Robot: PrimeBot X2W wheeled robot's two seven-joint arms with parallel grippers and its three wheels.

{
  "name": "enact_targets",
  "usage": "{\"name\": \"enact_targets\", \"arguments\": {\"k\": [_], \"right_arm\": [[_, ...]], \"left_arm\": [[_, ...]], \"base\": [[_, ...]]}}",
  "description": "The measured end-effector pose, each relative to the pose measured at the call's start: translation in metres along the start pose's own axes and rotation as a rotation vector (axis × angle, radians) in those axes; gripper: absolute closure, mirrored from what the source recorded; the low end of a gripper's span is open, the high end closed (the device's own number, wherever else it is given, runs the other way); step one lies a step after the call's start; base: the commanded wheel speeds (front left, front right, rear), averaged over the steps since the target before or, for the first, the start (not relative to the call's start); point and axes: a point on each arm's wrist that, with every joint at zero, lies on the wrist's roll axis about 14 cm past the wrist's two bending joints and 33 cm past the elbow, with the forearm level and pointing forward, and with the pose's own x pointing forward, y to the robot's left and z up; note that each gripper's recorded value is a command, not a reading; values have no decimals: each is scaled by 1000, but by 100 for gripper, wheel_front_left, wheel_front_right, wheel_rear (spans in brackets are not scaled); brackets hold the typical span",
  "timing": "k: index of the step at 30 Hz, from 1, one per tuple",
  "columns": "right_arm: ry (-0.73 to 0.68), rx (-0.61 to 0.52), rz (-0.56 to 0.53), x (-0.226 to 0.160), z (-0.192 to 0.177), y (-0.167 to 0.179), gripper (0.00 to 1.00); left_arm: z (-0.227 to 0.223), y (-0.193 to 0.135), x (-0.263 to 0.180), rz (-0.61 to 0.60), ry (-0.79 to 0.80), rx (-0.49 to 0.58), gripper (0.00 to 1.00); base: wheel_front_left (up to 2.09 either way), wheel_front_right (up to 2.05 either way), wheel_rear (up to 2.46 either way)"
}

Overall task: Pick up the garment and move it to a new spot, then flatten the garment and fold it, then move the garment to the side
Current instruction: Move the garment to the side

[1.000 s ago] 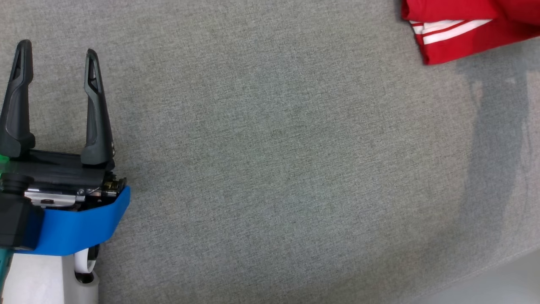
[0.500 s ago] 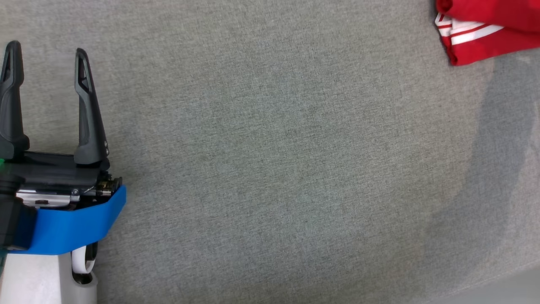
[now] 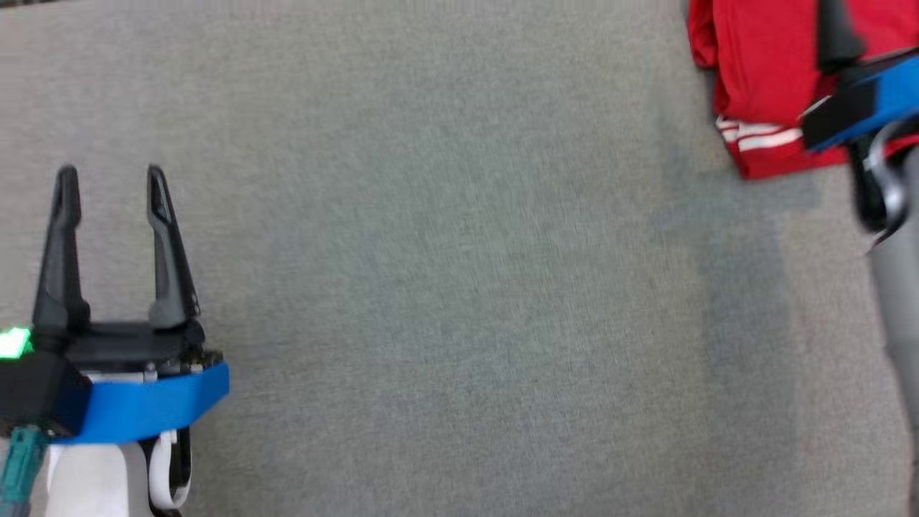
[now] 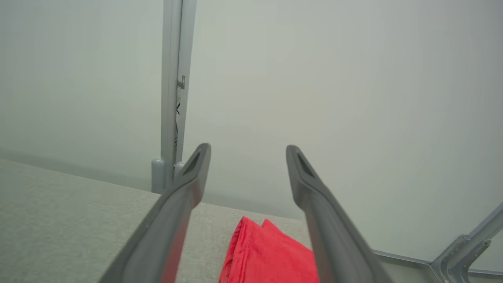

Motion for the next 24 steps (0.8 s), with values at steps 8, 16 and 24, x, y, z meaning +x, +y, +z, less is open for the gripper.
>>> {"name": "enact_targets", "arguments": {"k": [8, 16, 24], "right_arm": [[-71, 124, 145, -43, 34, 81, 0], [-46, 221, 209, -89, 32, 120, 0], [36, 288, 194, -138, 2, 127, 0]], "left_arm": [[32, 17, -46, 88, 3, 12, 0], [36, 29, -85, 154, 40, 2, 0], [36, 35, -112, 193, 64, -7, 0]], "base": [[0, 0, 0], [0, 0, 0], [0, 0, 0]]}}
